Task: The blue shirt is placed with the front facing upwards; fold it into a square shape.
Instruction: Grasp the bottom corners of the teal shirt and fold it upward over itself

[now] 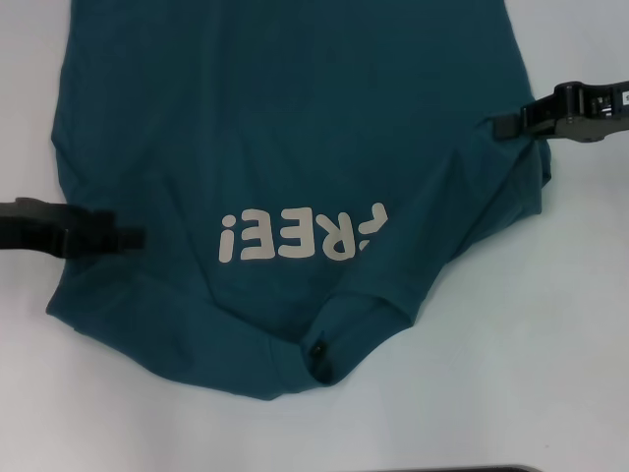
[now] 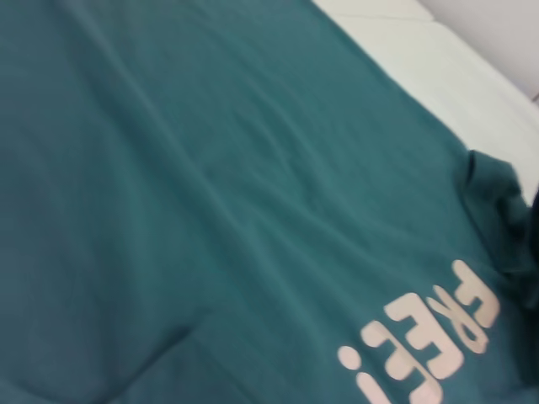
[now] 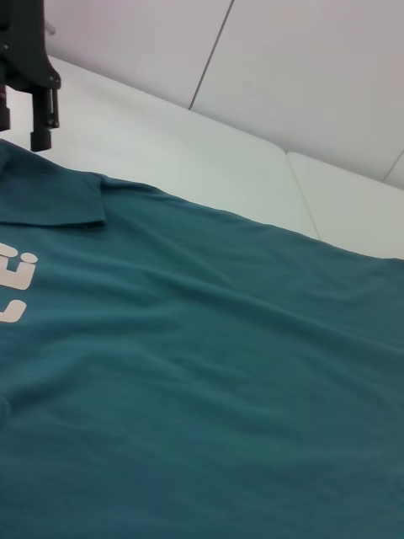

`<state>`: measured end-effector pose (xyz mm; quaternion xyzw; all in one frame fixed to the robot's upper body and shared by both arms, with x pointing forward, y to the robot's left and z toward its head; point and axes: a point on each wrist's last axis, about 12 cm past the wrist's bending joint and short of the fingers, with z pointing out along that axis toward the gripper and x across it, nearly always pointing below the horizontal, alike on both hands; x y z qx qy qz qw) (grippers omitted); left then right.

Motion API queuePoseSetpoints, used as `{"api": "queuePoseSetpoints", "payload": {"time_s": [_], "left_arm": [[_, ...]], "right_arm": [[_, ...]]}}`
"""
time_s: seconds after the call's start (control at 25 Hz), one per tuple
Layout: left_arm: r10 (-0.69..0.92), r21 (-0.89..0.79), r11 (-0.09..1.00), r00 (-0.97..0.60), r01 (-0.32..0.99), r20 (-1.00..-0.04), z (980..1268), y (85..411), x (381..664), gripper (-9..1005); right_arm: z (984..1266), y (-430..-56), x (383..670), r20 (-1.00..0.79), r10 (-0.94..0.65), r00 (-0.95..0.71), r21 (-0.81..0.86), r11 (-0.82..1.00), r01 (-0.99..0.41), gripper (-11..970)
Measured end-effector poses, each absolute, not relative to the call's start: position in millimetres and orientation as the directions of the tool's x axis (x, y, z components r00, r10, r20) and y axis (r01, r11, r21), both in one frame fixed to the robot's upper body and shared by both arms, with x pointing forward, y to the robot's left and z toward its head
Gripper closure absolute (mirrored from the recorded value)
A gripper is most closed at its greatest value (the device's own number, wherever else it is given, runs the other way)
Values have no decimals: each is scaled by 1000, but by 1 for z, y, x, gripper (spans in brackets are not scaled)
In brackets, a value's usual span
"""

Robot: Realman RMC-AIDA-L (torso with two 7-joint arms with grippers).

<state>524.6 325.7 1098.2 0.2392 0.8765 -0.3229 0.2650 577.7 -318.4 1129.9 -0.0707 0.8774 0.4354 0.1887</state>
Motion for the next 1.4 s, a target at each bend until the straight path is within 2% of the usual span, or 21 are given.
{"api": "queuePoseSetpoints", "payload": {"time_s": [0.44,1.2,1.4], "left_arm": [[274,-424,718,-783,553,-558,1095,333,521,346],[314,-427,718,-804,549,-505,1084,321,521,402],[313,-420,723,-801,549,-510,1086,323,519,572]], "right_arm": [[1130,-319,577,-391,41,-920,740,609,-287,941],[1130,-318,576,-388,35,-921,741,606,-289,941],[1129,-317,576,-387,33,-922,741,606,-289,941]]}}
